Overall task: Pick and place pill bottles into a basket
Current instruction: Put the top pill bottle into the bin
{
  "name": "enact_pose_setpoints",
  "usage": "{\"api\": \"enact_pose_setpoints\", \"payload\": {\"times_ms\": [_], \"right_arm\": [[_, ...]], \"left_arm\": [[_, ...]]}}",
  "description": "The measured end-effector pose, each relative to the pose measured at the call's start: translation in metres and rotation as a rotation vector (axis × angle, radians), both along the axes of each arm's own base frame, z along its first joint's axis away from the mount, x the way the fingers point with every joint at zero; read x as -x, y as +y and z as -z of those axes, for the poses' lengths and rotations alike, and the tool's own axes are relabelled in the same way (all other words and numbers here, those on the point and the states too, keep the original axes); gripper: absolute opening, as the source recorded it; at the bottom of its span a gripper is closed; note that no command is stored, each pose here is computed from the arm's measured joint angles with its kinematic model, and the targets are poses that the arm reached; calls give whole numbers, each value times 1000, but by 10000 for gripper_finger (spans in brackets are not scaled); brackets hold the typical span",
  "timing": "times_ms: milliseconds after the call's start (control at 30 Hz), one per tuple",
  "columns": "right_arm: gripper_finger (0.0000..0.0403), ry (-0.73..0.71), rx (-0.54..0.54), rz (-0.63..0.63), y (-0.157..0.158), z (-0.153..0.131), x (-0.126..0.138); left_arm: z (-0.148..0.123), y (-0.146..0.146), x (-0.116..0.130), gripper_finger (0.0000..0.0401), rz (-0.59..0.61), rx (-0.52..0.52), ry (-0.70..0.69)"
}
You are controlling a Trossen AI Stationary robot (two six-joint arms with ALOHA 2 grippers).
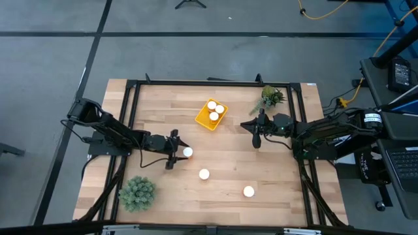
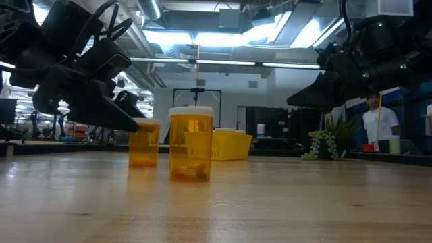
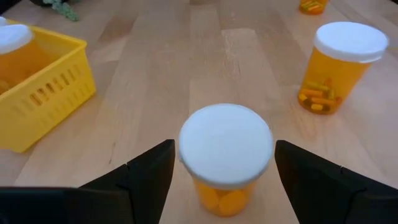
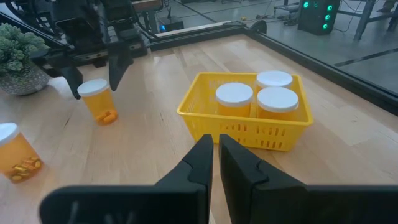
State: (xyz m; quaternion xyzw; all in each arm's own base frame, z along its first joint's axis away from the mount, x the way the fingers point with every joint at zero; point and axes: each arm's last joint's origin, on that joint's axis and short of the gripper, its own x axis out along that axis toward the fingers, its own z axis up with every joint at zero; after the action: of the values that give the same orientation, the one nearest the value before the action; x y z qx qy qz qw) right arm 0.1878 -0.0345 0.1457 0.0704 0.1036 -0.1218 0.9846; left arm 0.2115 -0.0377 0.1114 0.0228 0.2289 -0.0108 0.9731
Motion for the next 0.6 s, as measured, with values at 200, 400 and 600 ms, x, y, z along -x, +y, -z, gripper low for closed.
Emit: {"api": "enact_pose_setpoints", "payload": {"times_ms": [200, 400, 600], "right_arm": [[32, 0, 0, 0, 0, 0, 0], [32, 0, 0, 0, 0, 0, 0], [32, 0, 0, 0, 0, 0, 0]], "left_arm": [[0, 0, 0, 252, 7, 3, 1], [0, 0, 0, 223, 7, 3, 2], [0, 0, 0, 214, 7, 3, 1]]}}
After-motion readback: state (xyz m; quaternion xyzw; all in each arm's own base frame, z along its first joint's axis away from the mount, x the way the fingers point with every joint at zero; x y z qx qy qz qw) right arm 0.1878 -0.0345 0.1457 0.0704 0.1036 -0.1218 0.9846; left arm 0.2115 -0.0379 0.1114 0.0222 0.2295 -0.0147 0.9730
